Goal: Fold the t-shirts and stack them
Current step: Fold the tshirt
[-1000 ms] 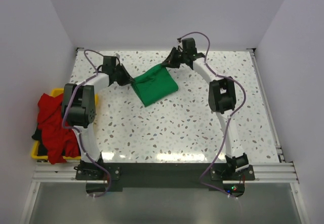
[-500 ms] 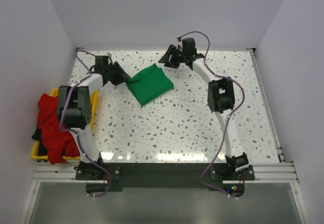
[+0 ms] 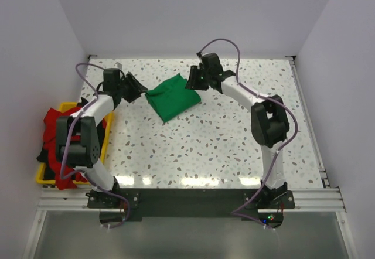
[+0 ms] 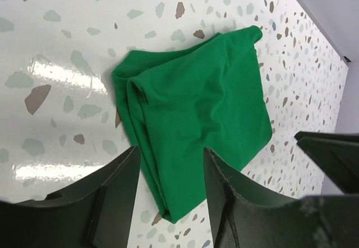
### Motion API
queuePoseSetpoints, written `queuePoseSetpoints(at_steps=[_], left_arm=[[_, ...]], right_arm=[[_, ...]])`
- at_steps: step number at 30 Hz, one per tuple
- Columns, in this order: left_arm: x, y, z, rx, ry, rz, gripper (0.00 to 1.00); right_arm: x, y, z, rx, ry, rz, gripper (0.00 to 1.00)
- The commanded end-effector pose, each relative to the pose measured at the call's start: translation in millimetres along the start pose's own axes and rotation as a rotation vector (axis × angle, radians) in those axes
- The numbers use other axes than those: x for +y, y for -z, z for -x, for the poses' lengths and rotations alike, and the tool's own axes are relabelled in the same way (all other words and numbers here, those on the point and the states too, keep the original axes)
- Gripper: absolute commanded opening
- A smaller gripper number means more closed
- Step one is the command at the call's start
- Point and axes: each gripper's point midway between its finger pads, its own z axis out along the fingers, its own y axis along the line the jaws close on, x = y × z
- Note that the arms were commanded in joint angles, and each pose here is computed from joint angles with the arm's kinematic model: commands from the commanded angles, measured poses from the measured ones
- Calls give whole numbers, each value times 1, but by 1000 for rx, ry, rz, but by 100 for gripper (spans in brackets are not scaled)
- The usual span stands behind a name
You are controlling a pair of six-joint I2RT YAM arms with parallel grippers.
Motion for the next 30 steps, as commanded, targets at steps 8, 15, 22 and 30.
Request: queuePoseSetpoints(at_steps=[8, 15, 22, 30], left_arm=[[-33, 34, 4, -57, -43, -95, 52], [-34, 37, 0, -40, -55, -104, 51], [-30, 37, -9, -21, -54, -103, 50], [-26, 45, -38, 4, -66, -97, 50]], right_arm=[[24, -19, -52, 19, 334, -183, 40], [-6, -57, -95, 180, 388, -279, 51], [-10, -60, -124, 282, 480, -336, 64], [-39, -5, -185, 394, 478, -416, 68]])
